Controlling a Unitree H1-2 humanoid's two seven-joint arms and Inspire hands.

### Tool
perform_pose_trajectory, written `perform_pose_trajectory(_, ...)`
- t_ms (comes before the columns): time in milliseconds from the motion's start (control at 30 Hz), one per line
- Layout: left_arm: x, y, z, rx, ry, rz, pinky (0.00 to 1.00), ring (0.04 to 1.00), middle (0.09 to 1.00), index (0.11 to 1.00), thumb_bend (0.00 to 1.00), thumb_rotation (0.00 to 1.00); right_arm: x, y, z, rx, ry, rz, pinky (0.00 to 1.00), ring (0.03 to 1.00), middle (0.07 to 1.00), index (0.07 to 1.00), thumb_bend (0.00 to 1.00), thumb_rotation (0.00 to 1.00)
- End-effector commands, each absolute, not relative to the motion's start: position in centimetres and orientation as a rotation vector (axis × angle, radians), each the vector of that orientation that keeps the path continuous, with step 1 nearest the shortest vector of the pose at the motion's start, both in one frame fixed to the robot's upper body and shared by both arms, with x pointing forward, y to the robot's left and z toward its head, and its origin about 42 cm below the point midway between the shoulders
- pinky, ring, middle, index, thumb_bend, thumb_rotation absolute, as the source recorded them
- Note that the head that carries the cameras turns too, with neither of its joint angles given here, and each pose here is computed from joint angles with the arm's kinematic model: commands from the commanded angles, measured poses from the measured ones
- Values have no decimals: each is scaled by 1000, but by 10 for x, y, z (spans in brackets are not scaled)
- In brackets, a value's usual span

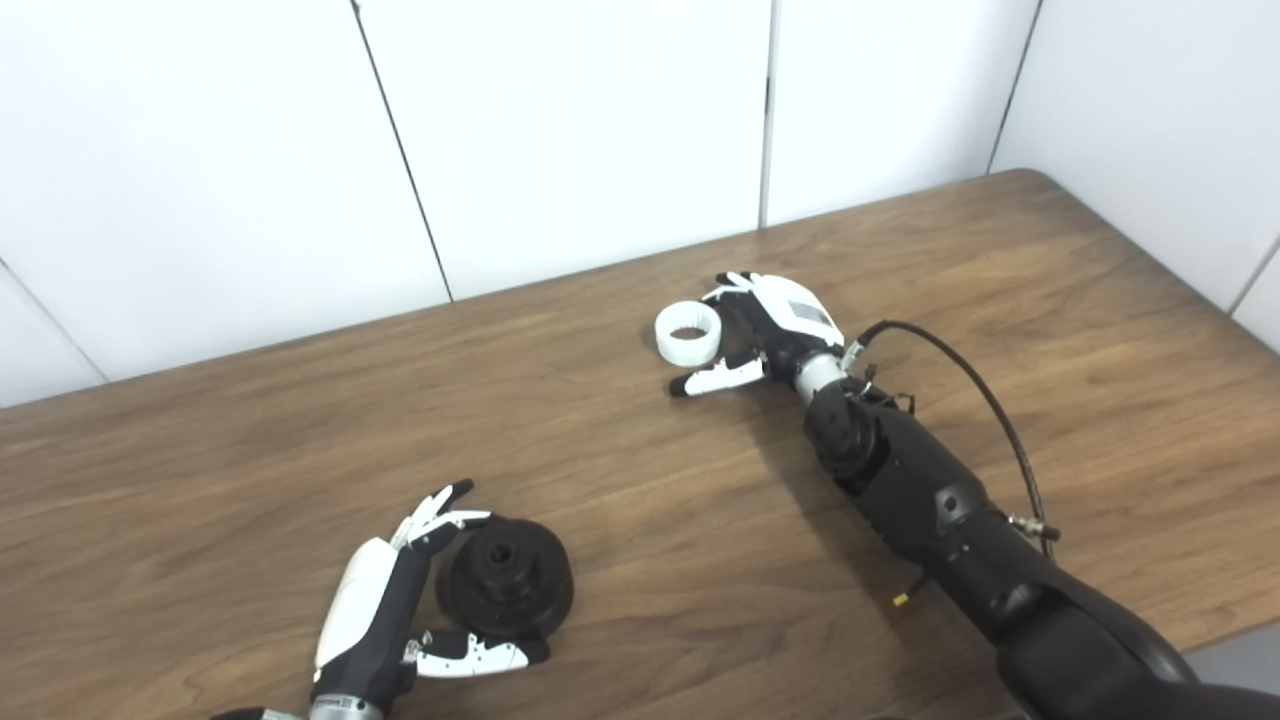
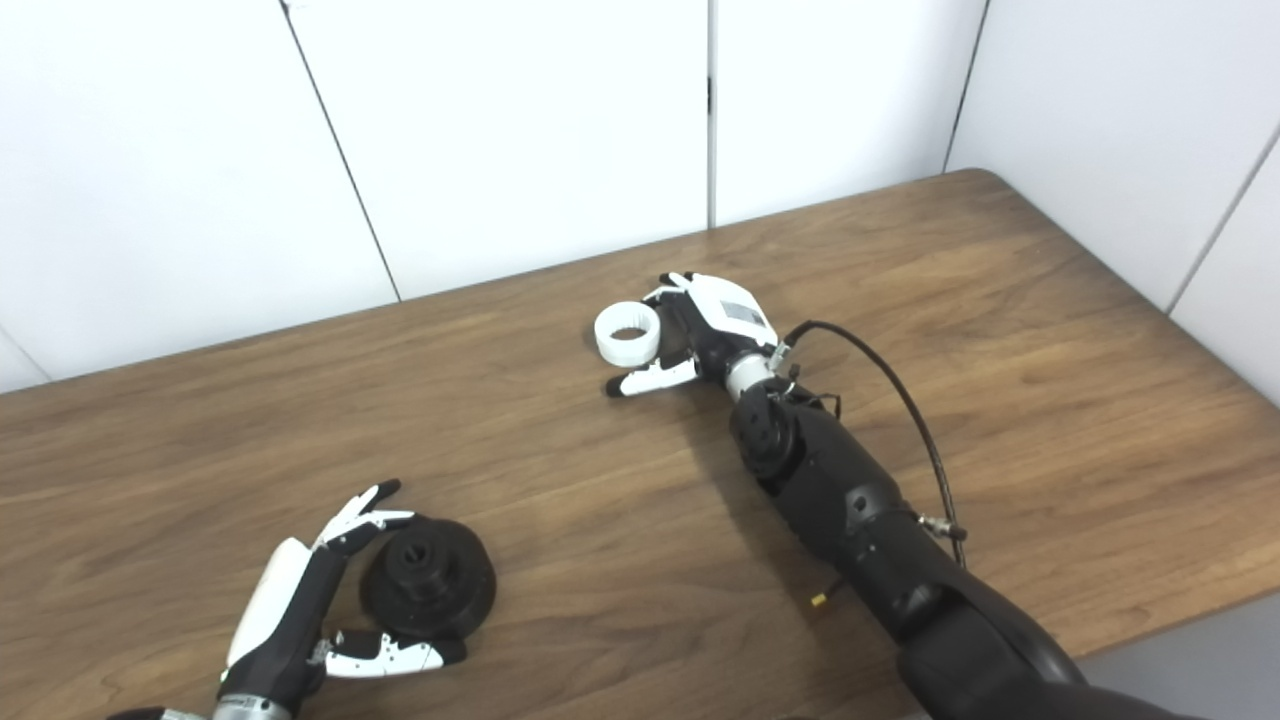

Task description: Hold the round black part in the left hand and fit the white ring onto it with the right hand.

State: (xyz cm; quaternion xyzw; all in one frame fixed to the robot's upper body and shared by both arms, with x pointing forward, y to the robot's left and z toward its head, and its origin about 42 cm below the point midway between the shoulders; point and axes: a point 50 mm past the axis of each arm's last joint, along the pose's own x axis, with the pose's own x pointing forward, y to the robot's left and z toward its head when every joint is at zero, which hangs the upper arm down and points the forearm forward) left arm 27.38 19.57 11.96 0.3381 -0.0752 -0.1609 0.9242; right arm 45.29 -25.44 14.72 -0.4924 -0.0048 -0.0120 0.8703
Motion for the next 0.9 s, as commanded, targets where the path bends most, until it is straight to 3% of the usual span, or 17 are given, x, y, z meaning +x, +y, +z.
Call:
perform_pose_trajectory(0,269,196,119,707,-143,-354,966,971,947,568,919,200,464,-249,170,-1014,-109,-57,980,978,934,728,890,486)
perform_pose_trajectory(233,269,195,119,703,-141,-348,970,977,950,569,916,181,463,-248,166,-984,-135,-86,972,956,913,690,820,430)
perform_pose_trajectory(567,269,195,119,702,-138,-345,979,973,950,572,911,172,462,-249,164,-948,-211,-139,981,929,873,606,712,267)
perform_pose_trajectory(600,268,195,119,703,-138,-346,977,973,950,573,910,178,462,-250,164,-946,-217,-143,983,927,870,552,616,212)
perform_pose_trajectory(667,268,195,119,703,-137,-347,972,973,952,574,910,189,462,-250,163,-943,-224,-148,993,927,866,506,536,166)
perform_pose_trajectory(867,268,196,118,701,-138,-346,974,973,951,571,915,183,460,-249,160,-932,-244,-170,1000,918,847,489,515,147)
